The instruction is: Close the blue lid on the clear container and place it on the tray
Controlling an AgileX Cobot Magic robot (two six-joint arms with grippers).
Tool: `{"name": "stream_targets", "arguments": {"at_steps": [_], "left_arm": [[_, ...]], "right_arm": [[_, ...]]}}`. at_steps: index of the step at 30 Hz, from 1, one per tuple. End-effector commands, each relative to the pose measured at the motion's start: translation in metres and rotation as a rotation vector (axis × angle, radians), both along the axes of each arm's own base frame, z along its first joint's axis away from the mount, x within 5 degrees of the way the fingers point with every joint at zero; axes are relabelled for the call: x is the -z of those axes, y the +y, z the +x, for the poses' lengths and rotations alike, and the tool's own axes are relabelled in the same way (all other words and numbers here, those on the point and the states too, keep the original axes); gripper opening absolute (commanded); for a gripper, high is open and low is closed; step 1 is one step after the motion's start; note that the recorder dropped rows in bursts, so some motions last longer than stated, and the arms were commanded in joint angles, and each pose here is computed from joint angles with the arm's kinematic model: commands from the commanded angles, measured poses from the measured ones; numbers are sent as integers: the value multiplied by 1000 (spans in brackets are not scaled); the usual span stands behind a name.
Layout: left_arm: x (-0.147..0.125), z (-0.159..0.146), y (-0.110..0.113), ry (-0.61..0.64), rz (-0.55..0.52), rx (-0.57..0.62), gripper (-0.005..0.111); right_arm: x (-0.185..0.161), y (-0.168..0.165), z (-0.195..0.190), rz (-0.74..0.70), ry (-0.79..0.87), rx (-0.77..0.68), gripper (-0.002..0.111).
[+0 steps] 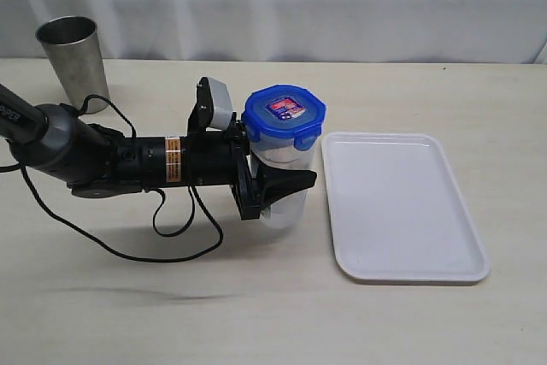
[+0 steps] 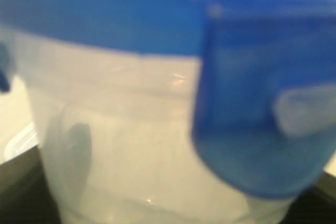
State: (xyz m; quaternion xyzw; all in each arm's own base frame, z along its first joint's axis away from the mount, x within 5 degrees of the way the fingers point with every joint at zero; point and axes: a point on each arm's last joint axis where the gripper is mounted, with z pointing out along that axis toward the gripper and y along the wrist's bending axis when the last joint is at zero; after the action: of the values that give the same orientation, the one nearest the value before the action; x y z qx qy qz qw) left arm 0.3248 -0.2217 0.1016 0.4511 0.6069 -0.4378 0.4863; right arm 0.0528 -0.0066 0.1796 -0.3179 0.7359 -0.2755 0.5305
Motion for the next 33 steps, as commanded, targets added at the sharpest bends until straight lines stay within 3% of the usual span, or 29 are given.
{"name": "stream_targets", "arguments": {"at_steps": [1,2,8,10,17,33], "left_arm": [[-9,0,-2,-18,-42,11,0],[-9,0,-2,-17,-44,8,0],[-9,1,-2,-16,-48,0,0],[-9,1,-2,-16,-48,0,0],[-9,1,-2,-16,-48,0,0],[-9,0,-2,-42,-40,8,0]], "right_arm": [[1,0,0,31,0,10,5],[0,1,0,51,-2,11,5],[-1,2,0,622,-59,165,5],[-1,2,0,681,-62,183,5],[-1,1,0,755,-65,205,5],[-1,2,0,755,-67,204,5]]}}
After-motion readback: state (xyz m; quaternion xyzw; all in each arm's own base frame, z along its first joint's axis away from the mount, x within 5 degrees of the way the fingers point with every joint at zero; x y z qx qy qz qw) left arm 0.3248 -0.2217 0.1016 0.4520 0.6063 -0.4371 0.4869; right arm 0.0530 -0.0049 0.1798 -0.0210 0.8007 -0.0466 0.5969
